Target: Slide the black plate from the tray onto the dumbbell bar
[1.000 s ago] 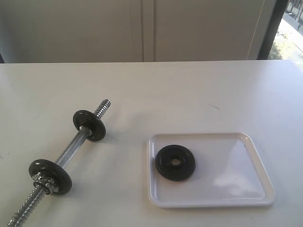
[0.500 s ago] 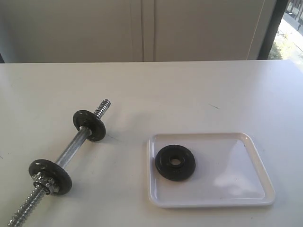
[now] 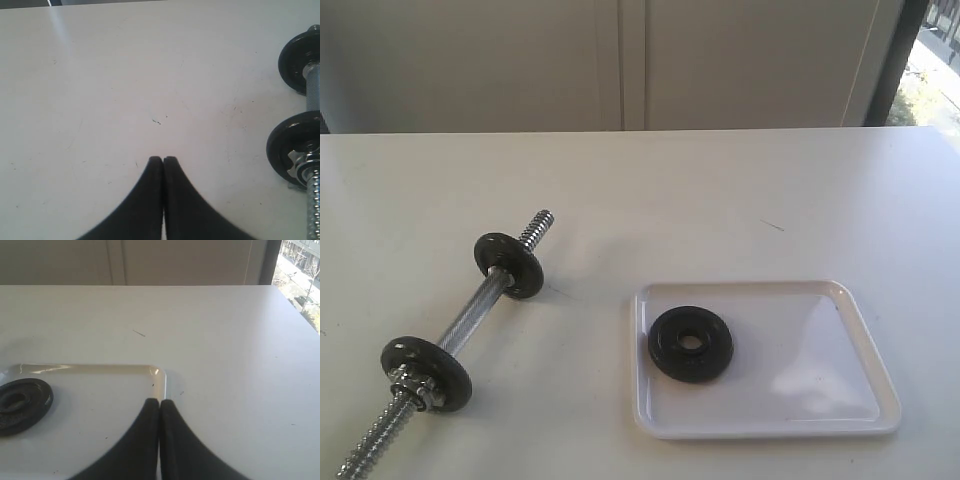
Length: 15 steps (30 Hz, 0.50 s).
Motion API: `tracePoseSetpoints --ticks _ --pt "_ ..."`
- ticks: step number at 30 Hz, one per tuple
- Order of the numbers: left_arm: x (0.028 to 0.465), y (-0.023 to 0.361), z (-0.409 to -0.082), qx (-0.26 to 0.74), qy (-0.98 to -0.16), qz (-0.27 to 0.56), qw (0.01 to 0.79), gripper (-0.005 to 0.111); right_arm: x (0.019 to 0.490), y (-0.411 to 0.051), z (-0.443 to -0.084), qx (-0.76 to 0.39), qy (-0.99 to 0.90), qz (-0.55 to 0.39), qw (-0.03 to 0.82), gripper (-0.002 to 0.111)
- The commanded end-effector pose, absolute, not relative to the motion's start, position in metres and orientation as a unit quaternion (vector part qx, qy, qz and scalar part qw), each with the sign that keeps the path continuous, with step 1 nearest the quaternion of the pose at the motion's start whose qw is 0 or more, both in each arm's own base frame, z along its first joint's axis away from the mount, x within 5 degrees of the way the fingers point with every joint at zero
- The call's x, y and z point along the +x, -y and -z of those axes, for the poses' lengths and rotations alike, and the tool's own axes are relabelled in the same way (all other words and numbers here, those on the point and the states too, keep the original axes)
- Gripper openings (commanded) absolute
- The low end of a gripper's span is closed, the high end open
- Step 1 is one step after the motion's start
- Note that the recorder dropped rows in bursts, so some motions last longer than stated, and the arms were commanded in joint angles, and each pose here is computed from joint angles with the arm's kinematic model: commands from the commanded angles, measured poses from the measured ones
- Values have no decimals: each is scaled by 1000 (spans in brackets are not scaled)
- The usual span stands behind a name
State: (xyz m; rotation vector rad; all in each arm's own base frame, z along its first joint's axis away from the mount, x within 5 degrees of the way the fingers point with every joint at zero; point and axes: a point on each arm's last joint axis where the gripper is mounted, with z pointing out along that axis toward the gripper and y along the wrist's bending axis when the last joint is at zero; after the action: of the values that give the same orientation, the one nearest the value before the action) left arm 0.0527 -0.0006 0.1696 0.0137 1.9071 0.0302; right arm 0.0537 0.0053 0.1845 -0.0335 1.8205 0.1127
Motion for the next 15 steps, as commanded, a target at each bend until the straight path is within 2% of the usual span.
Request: tracePoseSetpoints --ticks 1,15 --pt "53 1 -169 1 -814 -9 581 0 54 -5 -184 -10 -785 -48 618 0" --pt "57 -2 -190 -7 -741 -21 671 0 54 -5 -184 -10 -785 -48 618 0"
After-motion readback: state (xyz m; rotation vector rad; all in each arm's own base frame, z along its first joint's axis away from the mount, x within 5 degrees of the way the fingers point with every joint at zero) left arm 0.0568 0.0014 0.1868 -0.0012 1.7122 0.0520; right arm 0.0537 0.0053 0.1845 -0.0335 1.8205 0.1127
